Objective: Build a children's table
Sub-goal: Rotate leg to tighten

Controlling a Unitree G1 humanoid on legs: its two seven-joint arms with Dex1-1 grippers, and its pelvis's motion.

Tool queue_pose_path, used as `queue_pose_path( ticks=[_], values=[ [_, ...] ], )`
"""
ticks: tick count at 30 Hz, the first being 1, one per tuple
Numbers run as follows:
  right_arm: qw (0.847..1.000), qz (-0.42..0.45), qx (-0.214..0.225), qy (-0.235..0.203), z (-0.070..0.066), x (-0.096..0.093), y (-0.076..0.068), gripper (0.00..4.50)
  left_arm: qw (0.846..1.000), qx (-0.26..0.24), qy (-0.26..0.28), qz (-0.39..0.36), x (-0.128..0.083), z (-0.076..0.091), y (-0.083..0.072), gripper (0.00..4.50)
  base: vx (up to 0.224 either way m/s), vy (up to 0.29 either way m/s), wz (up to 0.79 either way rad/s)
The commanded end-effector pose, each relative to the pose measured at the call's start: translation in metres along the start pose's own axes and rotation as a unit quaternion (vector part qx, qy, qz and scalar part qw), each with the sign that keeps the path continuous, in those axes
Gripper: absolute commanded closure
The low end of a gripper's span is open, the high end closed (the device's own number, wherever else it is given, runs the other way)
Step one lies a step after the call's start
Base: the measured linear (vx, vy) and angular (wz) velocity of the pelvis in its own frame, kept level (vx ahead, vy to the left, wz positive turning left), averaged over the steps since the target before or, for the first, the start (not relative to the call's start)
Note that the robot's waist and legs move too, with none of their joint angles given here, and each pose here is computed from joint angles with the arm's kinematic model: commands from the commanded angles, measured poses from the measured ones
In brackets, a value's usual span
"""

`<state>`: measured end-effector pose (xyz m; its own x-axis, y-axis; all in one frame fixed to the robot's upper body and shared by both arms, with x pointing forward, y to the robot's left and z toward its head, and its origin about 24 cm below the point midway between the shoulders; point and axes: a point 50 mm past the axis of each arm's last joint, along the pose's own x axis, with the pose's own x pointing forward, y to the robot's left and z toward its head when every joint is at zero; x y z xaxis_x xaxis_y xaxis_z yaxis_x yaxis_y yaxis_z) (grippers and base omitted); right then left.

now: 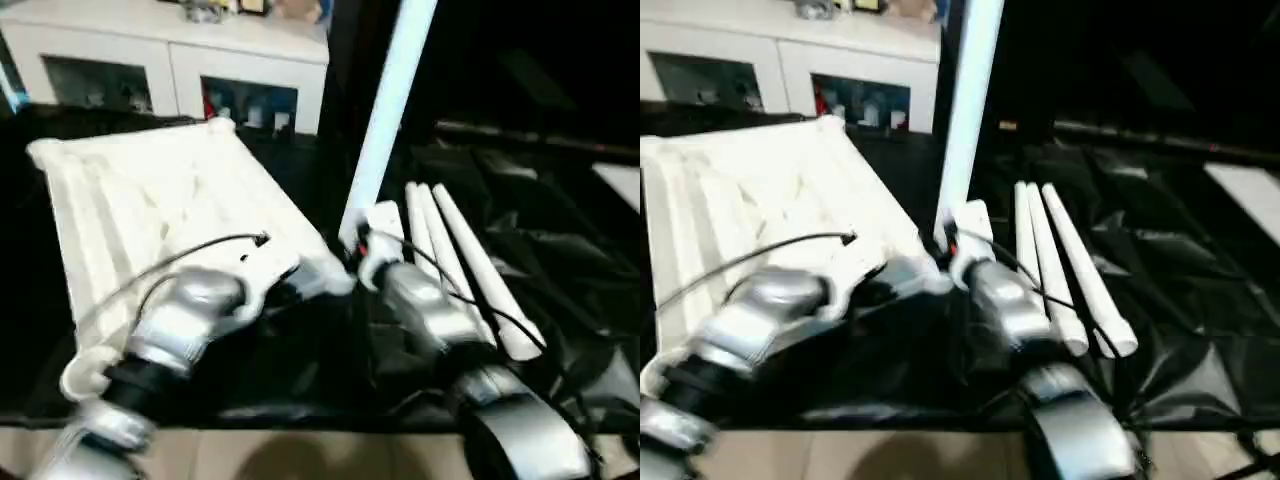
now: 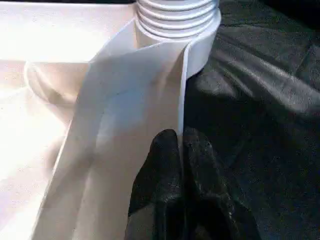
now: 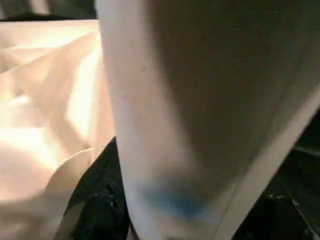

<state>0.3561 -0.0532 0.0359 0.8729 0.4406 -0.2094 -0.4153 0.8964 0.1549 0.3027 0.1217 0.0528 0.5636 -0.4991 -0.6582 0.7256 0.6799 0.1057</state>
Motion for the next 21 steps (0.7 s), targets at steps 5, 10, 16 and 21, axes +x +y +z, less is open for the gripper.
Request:
queue_pose_path(
  ticks=[5,10,16,21],
  values=[
    [0.993,-0.024,0.024,0.111,-0.044,-0.008,0.001,2.59,1.000,-0.007,-0.024,0.009,-0.007,0.016,-0.010,4.50,0.002,0.005,-0.04],
    [0.992,-0.018,0.015,0.120,-0.042,-0.005,0.003,2.59,0.999,-0.019,-0.024,0.015,-0.011,0.022,-0.015,4.50,0.032,-0.006,-0.01],
    [0.992,-0.019,0.011,0.125,-0.042,-0.006,0.000,2.59,0.996,-0.045,-0.072,-0.024,-0.014,0.038,-0.028,4.50,0.013,0.000,-0.01],
    [0.992,-0.016,0.007,0.127,-0.041,-0.005,0.000,2.59,0.997,-0.038,-0.059,-0.016,-0.011,0.034,-0.027,4.50,0.000,0.000,0.00]
  ],
)
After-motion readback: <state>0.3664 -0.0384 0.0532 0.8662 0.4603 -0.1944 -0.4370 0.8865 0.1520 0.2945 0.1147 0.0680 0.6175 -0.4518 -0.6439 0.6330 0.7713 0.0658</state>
